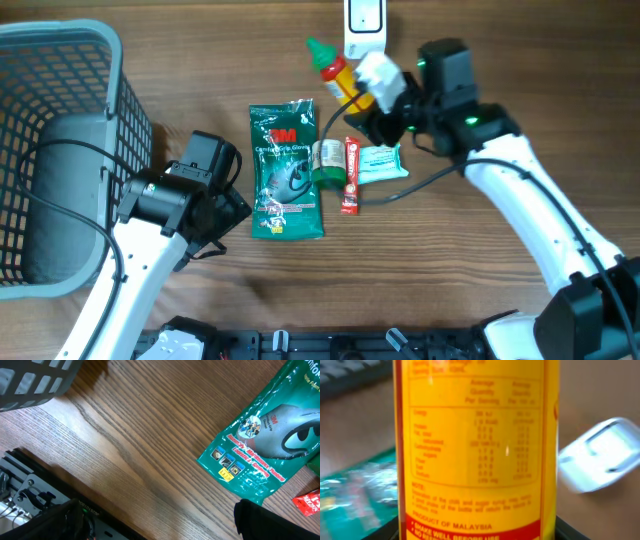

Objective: Scan the item barcode
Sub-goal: 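Lift the sauce bottle and carry it to the scanner, then hold the sauce bottle over the scanner, then move it right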

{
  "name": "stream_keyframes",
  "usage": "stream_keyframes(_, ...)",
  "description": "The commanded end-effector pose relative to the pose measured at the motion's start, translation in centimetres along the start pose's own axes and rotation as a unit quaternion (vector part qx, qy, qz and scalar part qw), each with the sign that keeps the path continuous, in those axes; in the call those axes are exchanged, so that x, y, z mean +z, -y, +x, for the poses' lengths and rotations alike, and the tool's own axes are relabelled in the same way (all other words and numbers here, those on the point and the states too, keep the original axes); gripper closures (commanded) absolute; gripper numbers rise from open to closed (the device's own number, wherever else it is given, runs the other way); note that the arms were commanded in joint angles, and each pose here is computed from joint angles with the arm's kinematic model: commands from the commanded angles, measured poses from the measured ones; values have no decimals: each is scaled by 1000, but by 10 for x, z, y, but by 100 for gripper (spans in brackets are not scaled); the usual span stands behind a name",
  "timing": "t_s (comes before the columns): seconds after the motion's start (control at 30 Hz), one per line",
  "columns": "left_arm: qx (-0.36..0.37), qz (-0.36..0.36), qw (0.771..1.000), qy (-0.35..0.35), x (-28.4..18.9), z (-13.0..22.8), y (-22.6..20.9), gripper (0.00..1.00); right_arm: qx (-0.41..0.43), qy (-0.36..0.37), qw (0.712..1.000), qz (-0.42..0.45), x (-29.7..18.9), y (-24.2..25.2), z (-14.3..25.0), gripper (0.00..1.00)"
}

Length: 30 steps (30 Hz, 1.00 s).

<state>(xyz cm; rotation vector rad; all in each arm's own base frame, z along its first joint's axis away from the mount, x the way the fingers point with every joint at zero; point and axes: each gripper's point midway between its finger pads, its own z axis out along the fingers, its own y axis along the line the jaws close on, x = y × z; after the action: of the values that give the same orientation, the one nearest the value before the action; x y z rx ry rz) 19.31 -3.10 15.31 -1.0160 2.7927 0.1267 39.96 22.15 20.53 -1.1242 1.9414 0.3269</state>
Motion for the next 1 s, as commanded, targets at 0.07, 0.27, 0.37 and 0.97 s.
stream_keyframes(0.07,-6,0,1000,-1,0,1,0,0,-96,-18,974,205,-3,76,-17,44)
stream_keyframes(0.27,-6,0,1000,-1,0,1,0,0,-195,-70,918,337,20,137,-3,44)
stream_keyframes(0.37,-6,0,1000,-1,0,1,0,0,-234,-80,885,394,33,162,2,44)
stream_keyframes(0.97,-6,0,1000,-1,0,1,0,0,-282,-111,842,446,117,236,42,30)
